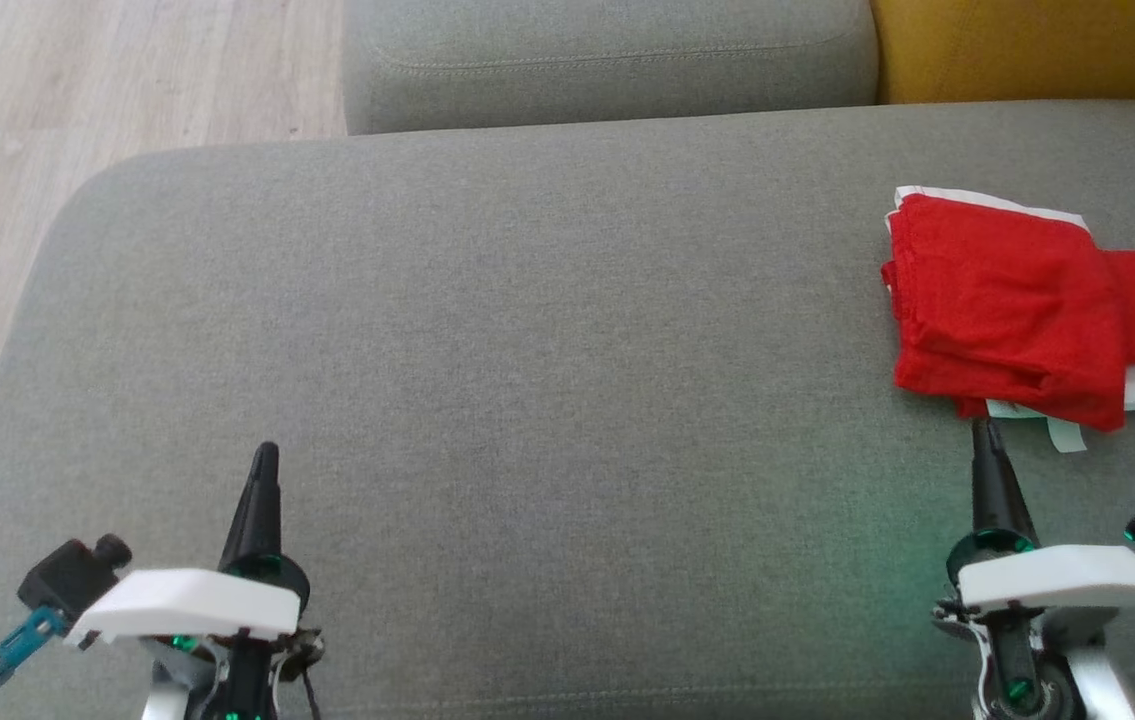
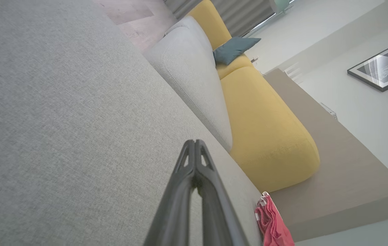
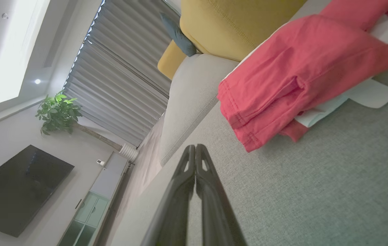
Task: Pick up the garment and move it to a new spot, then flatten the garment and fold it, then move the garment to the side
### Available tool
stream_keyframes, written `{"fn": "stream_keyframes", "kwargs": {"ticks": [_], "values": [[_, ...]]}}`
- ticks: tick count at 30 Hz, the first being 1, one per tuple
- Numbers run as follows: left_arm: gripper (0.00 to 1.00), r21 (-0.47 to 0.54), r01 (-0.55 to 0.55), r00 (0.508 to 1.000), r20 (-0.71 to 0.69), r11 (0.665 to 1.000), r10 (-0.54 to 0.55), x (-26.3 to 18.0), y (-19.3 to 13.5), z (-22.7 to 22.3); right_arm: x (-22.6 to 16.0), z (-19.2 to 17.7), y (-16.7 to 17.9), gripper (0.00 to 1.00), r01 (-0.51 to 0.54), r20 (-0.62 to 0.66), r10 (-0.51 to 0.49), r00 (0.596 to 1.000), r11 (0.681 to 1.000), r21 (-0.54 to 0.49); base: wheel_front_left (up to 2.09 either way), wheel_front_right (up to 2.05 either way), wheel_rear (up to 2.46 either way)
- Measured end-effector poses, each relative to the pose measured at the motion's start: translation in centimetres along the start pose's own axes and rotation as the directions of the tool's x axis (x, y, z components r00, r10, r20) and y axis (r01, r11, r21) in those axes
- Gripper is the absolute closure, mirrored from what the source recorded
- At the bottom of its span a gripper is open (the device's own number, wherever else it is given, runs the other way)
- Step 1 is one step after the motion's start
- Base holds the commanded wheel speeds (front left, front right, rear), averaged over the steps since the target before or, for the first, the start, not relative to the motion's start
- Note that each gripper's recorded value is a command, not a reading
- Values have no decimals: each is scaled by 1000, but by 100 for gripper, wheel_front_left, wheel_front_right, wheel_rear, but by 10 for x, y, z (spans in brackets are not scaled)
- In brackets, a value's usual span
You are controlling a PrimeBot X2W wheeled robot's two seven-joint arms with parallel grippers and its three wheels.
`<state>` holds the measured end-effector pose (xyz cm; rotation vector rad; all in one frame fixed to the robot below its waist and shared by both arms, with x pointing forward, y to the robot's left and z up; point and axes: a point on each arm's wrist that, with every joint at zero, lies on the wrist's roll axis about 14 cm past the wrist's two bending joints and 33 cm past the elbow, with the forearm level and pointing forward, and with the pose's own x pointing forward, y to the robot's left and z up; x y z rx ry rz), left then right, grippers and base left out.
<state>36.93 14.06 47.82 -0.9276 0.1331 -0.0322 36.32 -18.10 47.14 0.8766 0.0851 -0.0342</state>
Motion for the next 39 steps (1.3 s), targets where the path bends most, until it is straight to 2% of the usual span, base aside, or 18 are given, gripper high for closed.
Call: {"fn": "stream_keyframes", "kwargs": {"ticks": [10,20,39], "values": [[100,-121,-22,1000,2,992,22,1,8,6,1,4,-4,100,18,1,-18,1000,992,129,0,0,0],[100,-228,-34,999,0,973,35,0,14,9,2,7,-8,100,28,3,-30,1000,970,242,0,0,0],[100,-413,-32,999,13,910,41,0,22,19,5,13,-9,100,26,6,-32,999,897,440,0,0,0]]}}
